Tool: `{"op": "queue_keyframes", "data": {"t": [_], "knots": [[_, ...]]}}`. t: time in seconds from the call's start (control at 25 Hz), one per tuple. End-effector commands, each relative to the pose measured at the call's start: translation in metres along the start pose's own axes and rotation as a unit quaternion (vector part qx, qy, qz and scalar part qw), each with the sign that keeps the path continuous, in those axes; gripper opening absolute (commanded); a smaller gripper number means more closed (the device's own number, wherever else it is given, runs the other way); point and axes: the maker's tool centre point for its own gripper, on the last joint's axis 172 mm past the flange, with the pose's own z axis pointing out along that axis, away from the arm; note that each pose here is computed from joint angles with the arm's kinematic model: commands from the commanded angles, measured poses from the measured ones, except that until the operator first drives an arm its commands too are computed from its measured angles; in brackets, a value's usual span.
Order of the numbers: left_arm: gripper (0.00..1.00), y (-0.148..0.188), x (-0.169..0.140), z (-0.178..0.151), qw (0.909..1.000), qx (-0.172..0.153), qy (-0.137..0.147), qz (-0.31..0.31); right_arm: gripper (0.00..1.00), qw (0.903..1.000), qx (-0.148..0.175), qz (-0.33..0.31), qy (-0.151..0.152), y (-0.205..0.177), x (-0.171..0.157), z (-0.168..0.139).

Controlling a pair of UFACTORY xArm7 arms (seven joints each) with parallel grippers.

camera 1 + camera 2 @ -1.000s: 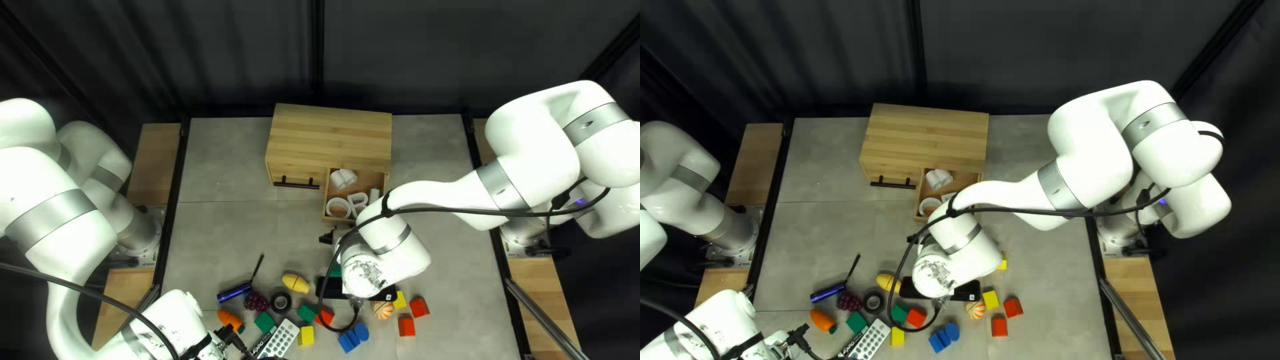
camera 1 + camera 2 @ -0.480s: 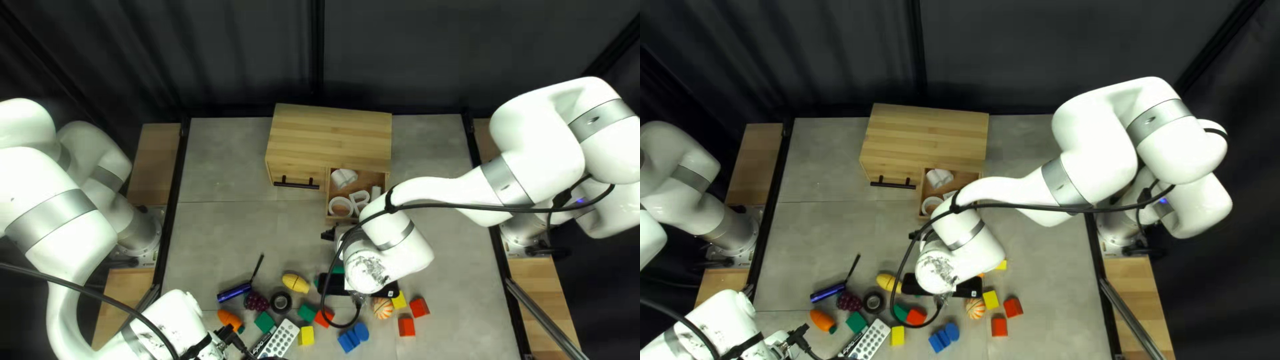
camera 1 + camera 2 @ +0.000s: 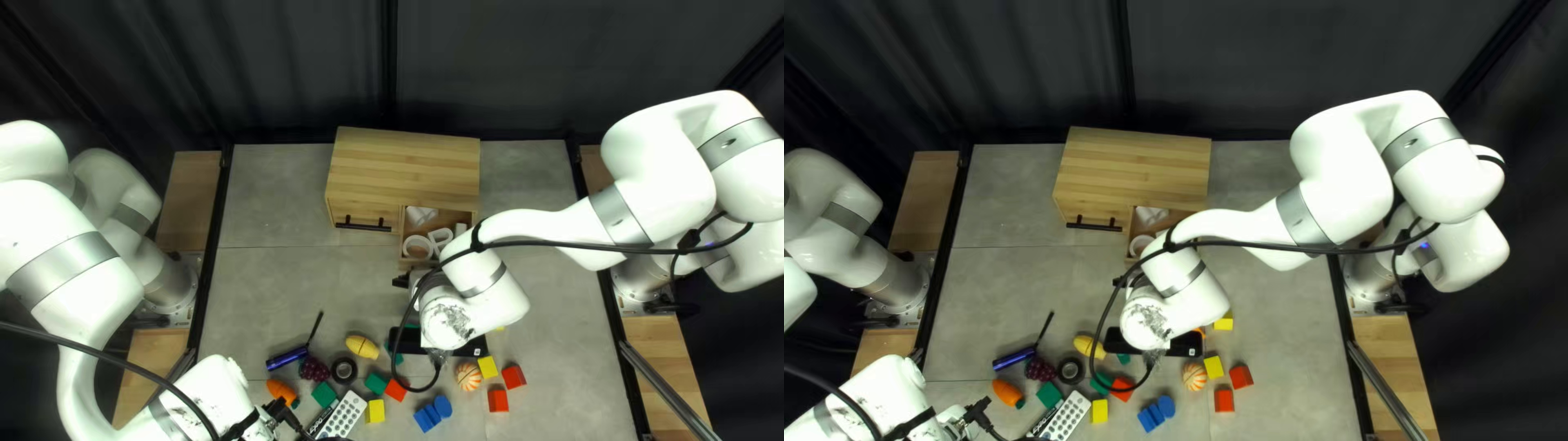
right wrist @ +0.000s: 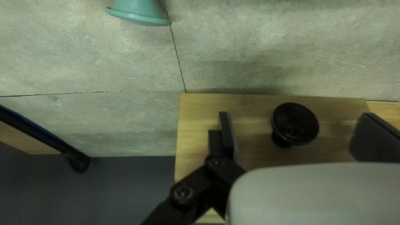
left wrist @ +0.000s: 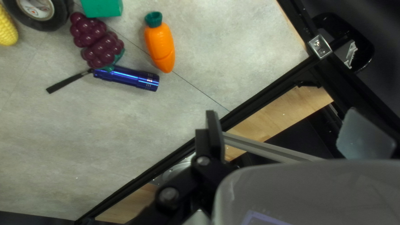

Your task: Open drawers and place objects into drawer and close

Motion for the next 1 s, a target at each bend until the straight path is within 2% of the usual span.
{"op": "queue_keyframes", "data": {"t": [0.04,0.8,1.0], "knots": [[1.0,0.0,0.0,0.0,1.0,0.0,0.0,0.0,1.0,1.0,-0.006,-0.001,-0.001,-0.003,-0.015,0.004],[1.0,0.0,0.0,0.0,1.0,0.0,0.0,0.0,1.0,0.9997,-0.023,-0.002,-0.004,-0.005,-0.053,0.024],[1.0,0.0,0.0,0.0,1.0,0.0,0.0,0.0,1.0,0.9993,-0.036,-0.011,-0.005,-0.002,-0.063,0.027]]}}
